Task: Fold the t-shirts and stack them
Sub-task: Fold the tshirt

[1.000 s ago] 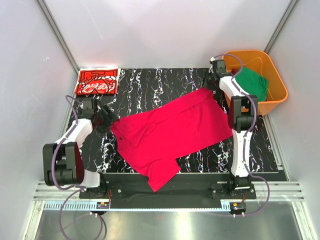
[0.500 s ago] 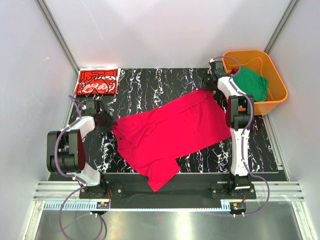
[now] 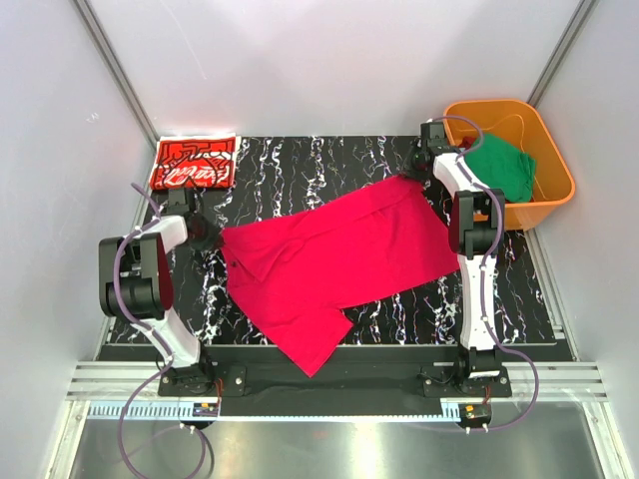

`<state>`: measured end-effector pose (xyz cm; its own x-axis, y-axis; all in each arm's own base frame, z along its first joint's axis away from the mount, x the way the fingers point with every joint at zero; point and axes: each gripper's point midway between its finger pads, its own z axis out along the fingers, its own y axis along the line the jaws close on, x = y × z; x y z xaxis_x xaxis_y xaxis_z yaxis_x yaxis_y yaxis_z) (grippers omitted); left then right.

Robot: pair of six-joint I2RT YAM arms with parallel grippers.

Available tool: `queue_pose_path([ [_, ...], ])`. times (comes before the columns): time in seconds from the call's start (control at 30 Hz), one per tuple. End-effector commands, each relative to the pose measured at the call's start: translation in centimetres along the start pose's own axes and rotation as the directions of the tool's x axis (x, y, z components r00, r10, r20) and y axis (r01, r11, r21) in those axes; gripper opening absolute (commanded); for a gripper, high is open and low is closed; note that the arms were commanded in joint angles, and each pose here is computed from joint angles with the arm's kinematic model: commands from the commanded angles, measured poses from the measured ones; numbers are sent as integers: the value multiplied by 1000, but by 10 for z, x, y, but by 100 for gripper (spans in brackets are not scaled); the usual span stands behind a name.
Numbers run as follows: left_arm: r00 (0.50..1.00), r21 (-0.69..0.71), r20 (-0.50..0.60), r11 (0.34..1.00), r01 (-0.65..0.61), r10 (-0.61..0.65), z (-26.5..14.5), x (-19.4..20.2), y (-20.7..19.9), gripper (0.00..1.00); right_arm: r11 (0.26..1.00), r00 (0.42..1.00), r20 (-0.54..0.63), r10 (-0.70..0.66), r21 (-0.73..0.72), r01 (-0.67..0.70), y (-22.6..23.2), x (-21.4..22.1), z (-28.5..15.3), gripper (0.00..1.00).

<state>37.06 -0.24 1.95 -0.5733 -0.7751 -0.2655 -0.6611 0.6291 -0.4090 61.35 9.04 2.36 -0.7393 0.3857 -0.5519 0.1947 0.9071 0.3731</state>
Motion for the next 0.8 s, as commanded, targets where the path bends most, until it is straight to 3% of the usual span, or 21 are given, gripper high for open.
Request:
queue_pose_path([
  [0.0, 993, -66, 113, 998, -12, 20, 0, -41, -1, 0, 989, 992, -28, 127, 83, -124, -16, 18, 14, 31],
  [0.1, 989, -53, 133, 997, -57, 64, -9, -55, -15, 0, 988, 990, -3, 140, 70, -139, -13, 9, 16, 33],
  [0.23, 970, -96, 217, 992, -88, 107, -39, -68, -18, 47, 996, 997, -8, 81, 35, -81, -4, -2, 15, 37],
  [0.27, 967, -100, 225, 990, -97, 118, -46, -64, -20, 63, 997, 998, -4, 69, 18, -69, 0, -5, 13, 38],
  [0.3, 964, -115, 236, 988, -101, 125, -52, -61, -15, 66, 998, 998, -2, 60, -4, -60, 6, -9, 10, 40],
  [0.43, 934, -40, 300, 981, -190, 194, -97, -39, -31, 70, 997, 998, 59, -12, -70, 16, 26, -33, -18, 50],
  [0.57, 914, 107, 279, 937, -334, 294, -123, 17, -54, 66, 994, 994, 96, -46, -97, 56, 42, -48, -52, 62],
  [0.67, 919, 252, 204, 889, -382, 337, -129, 66, -64, 61, 990, 995, 90, -50, -125, 61, 61, -37, -82, 68],
  [0.7, 920, 272, 184, 882, -385, 345, -131, 77, -64, 58, 991, 998, 47, -51, -118, 56, 58, -15, -80, 68],
  [0.77, 920, 292, 159, 873, -391, 359, -132, 94, -60, 58, 984, 993, 88, -78, -155, 91, 86, -8, -108, 68],
])
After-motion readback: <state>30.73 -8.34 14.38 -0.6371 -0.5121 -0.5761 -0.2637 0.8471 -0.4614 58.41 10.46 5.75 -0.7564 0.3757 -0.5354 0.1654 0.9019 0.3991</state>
